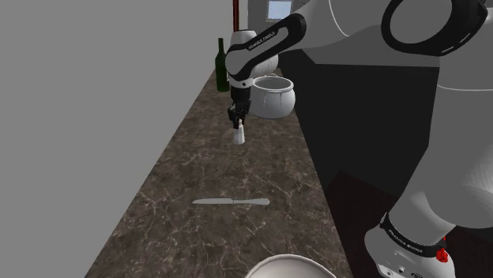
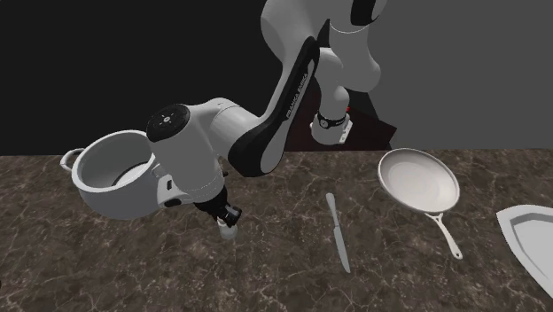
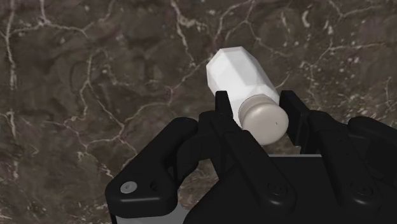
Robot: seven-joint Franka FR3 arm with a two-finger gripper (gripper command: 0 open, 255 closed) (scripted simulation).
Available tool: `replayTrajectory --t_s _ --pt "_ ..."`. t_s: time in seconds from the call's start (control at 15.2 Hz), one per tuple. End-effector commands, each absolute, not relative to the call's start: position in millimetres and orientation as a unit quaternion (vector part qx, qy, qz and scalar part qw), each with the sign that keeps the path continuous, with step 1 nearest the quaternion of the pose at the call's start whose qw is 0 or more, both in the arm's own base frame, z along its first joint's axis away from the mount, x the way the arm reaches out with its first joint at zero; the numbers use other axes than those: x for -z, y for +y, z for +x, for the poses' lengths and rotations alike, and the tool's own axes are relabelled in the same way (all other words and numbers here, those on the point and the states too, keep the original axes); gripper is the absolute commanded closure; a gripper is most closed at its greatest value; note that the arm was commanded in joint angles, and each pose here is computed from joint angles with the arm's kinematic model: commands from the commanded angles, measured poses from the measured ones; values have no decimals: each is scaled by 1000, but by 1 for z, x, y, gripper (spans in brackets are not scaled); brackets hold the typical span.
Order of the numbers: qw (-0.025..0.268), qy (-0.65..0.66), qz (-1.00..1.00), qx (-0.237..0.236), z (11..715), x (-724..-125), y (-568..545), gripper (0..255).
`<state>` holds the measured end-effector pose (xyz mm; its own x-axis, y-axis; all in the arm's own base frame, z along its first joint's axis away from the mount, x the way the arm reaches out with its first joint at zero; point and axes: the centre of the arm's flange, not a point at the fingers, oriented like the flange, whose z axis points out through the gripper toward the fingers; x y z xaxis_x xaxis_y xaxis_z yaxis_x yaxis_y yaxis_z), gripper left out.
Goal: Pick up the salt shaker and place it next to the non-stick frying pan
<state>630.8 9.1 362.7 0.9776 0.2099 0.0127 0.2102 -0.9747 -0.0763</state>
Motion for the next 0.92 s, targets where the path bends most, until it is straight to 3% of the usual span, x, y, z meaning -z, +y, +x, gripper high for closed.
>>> replayTrajectory --t_s 0.0,0.86 --pt "39 -106 -994 2 631 -362 9 255" --pt "39 -106 -994 2 631 -410 9 255"
